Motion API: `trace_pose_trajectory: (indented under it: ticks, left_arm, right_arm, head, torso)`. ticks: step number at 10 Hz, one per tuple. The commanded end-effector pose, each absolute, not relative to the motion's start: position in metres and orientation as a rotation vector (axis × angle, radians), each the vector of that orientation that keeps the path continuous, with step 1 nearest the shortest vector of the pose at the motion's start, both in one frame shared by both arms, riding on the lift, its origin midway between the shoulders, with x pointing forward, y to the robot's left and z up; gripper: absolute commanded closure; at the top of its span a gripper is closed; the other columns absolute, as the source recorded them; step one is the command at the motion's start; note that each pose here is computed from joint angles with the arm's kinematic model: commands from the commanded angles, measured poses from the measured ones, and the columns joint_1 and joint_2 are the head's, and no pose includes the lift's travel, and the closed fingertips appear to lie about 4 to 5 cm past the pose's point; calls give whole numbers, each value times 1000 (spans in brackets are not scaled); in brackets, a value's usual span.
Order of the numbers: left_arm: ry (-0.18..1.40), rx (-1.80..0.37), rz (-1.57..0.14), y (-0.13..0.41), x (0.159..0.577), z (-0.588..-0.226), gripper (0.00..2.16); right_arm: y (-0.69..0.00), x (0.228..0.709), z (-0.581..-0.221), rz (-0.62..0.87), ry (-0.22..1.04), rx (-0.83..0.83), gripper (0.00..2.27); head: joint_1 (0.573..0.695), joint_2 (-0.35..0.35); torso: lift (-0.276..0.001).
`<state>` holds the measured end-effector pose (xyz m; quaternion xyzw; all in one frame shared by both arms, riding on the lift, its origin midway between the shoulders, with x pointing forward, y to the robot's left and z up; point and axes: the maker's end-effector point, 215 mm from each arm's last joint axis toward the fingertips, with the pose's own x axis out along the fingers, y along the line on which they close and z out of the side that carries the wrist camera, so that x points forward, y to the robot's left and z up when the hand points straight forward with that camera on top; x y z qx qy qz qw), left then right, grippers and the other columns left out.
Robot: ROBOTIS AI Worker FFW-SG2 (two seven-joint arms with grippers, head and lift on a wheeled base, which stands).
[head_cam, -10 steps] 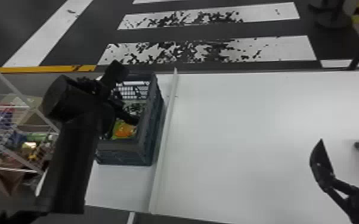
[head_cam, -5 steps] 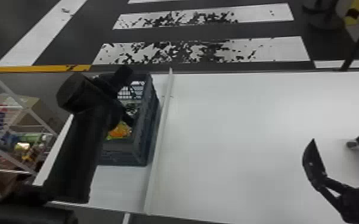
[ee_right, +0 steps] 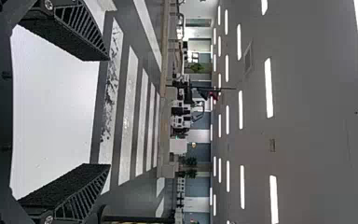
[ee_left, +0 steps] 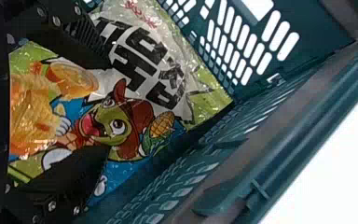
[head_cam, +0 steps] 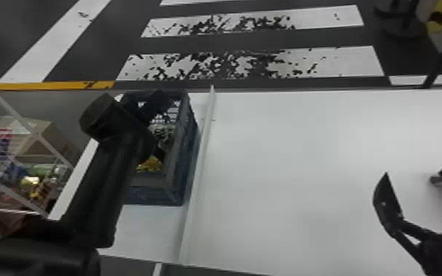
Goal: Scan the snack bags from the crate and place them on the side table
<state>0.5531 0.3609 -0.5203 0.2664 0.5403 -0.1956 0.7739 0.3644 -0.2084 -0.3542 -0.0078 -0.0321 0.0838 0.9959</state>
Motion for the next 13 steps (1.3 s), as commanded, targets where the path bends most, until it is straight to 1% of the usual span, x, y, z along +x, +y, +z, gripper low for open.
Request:
trace_pose_trajectory:
  ticks: [1,2,3,4,7,9,11,13]
  left_arm:
    - [1198,558,-442,358,548,-530,637]
    - [1211,539,-467,354,545,-531,718]
    - [1202,520,-479,349,546,-530,1524]
    - [1166,523,-400,364,548,-530,2138]
    - [1074,431,-442,362,557,-498,2138]
    - [998,397,-548,354,564,-474,2138]
    - [989,419,-667,349,555,-464,2138]
    - [1003,440,-712,357,546,-457,2138]
  right_arm:
    - [-209,364,-355,168,-63,-16,63]
    - [-208,364,-356,169,-62,-14,66]
    - [-208,364,-358,169,-59,-14,66]
    - [-208,364,-357,169,-60,-14,66]
    - [-208,363,-357,169,-59,-14,70]
    - [-207,363,-360,169,-53,-12,70]
    - [-207,365,-363,168,-44,-9,70]
    - [-207,368,-366,167,-34,-7,70]
  head:
    - [695,184]
    - [695,184]
    - [695,181]
    - [695,175]
    - [695,186]
    - [695,179]
    - [695,170]
    - [695,170]
  torso:
    - [-94]
    - [-94]
    - [-94]
    - [-94]
    - [-94]
    - [-94]
    - [-94]
    - [-94]
